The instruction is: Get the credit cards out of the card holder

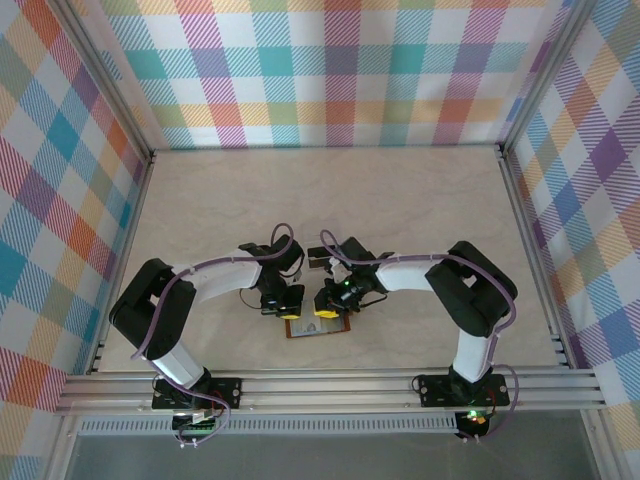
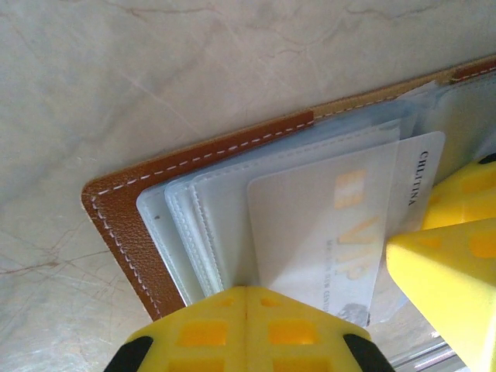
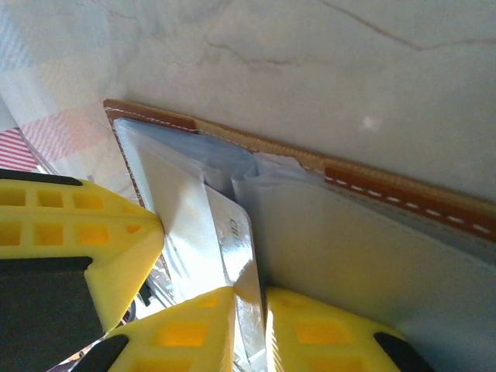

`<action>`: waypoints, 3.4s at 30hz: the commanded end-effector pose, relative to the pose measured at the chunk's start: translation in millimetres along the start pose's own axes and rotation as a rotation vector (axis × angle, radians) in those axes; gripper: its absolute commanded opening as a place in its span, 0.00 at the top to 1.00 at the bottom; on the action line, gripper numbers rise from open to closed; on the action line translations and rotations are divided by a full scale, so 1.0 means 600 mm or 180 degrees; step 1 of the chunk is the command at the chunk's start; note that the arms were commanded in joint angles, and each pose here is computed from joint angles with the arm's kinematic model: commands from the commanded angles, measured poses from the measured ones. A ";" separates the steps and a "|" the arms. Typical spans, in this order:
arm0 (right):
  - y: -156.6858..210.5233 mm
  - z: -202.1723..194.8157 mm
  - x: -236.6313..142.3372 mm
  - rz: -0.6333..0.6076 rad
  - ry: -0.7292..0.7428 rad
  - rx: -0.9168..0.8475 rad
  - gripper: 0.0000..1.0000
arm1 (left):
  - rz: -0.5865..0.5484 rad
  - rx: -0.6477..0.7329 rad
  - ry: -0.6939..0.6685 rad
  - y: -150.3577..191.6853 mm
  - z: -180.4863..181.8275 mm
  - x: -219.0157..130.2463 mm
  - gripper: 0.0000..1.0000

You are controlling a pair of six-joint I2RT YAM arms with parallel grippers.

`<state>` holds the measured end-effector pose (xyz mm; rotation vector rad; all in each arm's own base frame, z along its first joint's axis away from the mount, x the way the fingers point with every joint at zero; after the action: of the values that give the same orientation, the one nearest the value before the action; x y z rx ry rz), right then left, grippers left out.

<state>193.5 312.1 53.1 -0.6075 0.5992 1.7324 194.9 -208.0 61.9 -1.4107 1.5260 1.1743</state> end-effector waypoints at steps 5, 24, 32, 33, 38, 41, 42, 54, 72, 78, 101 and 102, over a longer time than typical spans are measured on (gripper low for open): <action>0.000 0.007 -0.012 -0.0049 -0.0140 0.0008 0.87 | 0.0212 -0.0033 -0.0528 0.021 0.050 0.032 1.00; 0.015 -0.059 -0.089 0.0000 0.1446 -0.0129 0.97 | 0.0107 -0.0075 -0.0072 0.027 0.022 0.015 1.00; 0.010 -0.040 -0.088 0.0042 0.1486 -0.0225 0.97 | 0.0102 -0.0051 0.0143 0.032 0.011 0.012 1.00; 0.009 -0.037 -0.087 0.0035 0.1474 -0.0225 0.97 | 0.0102 -0.0051 0.0143 0.033 0.012 0.013 1.00; 0.005 -0.002 -0.069 0.0018 0.0911 -0.0201 0.90 | 0.0103 -0.0030 0.0182 0.033 0.009 0.012 0.99; 0.005 0.009 -0.062 0.0013 0.0740 -0.0156 0.85 | 0.0090 -0.0026 0.0196 0.033 0.009 0.012 0.99; 0.004 0.009 -0.063 0.0003 0.0740 -0.0147 0.84 | 0.0080 -0.0027 0.0197 0.033 0.009 0.010 0.99; 0.002 0.017 -0.061 -0.0032 0.0647 -0.0126 0.83 | -0.0037 0.0027 0.0262 0.032 0.004 -0.003 0.98; 0.012 -0.020 -0.095 -0.0037 0.1367 -0.0171 0.95 | -0.0423 -0.0006 0.0124 0.010 0.010 -0.055 0.92; 0.005 0.013 -0.108 -0.0142 0.1174 -0.0284 0.93 | -0.0302 -0.0049 0.0169 0.010 0.011 -0.033 0.94; -0.124 0.099 -0.245 -0.0282 0.1696 -0.3254 0.95 | -0.0226 -0.0130 0.0166 0.005 0.028 0.000 0.98; -0.132 0.101 -0.250 -0.0259 0.1781 -0.3442 0.96 | -0.0240 -0.0156 0.0164 0.004 0.031 -0.003 0.98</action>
<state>292.3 265.6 191.2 -1.6221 0.1321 1.6222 192.5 -200.3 55.4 -1.5220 1.5091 1.1247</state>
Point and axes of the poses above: each hand's point on the last joint's axis, 136 mm out from that joint toward the fingers, its own x axis out along the fingers, its own z axis along the line the jaws close on, y = z × x, the point moved 4 cm from there along -x, back along the fingers, and after that the axes turned 6 degrees about -x, right-handed, at the moved point
